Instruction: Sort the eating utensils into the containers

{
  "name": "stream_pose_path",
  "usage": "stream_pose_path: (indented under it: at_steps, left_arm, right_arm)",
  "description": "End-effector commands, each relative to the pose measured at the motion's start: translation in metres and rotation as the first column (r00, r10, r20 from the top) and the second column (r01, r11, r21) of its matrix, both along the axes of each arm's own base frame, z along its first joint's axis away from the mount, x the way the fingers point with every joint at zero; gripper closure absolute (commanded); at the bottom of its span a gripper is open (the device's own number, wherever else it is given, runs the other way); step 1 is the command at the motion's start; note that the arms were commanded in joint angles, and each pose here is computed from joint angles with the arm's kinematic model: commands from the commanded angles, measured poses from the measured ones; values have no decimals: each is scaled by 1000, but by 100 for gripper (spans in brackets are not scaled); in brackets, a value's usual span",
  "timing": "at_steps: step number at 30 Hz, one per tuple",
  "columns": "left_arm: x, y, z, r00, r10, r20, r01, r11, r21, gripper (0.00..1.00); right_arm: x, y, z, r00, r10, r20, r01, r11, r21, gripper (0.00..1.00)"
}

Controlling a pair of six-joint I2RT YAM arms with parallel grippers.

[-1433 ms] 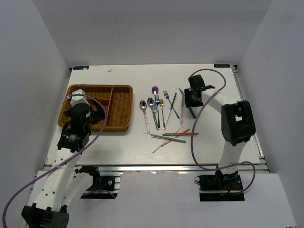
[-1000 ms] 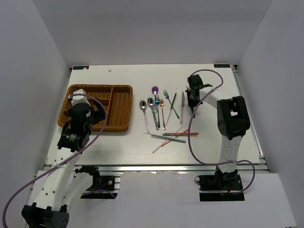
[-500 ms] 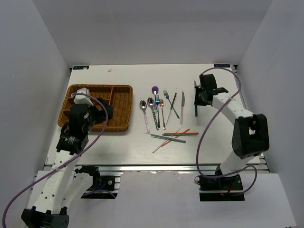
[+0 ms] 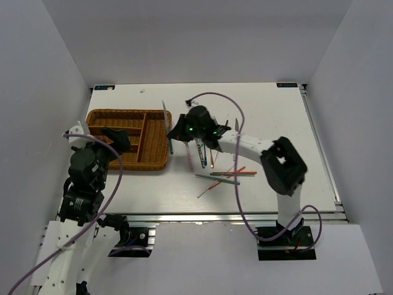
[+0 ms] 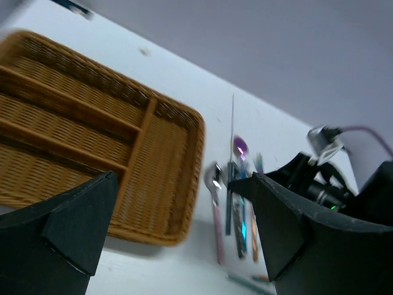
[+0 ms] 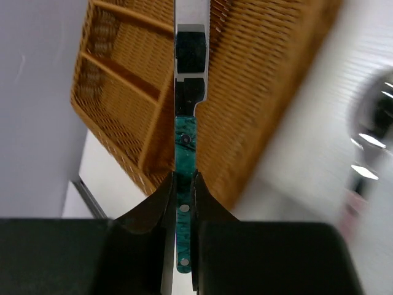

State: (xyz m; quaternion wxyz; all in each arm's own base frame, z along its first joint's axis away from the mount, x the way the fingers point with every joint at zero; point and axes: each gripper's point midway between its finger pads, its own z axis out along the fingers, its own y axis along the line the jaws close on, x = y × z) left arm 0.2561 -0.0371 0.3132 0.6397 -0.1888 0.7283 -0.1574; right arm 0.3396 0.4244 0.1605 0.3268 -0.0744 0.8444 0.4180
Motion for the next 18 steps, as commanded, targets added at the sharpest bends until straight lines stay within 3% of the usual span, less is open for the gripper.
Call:
stream_pose_path:
  at_steps: [1,3,5,11,12,14,18]
  left_arm:
    - [-15,48,-4,972,234,-30,-230,968,105,2]
    - [-16,59,-20,957,284,-64,-271,949,161,2]
    - [-17,64,-35,946,312,-88,-292,938,188,2]
    - [-16,58,-33,958,276,-74,-260,950,171,2]
    - [-16,57,-33,959,275,-77,-258,951,172,2]
    - [-14,56,-35,960,268,-82,-251,952,176,2]
    - [-12,54,-38,962,258,-92,-239,954,180,2]
  right_arm:
    - [23,62,47,998,-60,-8,60,969,238,100]
    - [28,79,22,994,-94,-52,103,975,199,100]
    - [39,93,30,989,-143,-33,147,969,197,100]
    - [47,110,-3,978,-193,-75,200,974,104,100]
    - [46,111,-6,979,-189,-75,196,976,98,88]
    - [40,113,-6,982,-180,-63,185,979,88,73]
    - [31,105,-1,983,-177,-56,180,981,70,69]
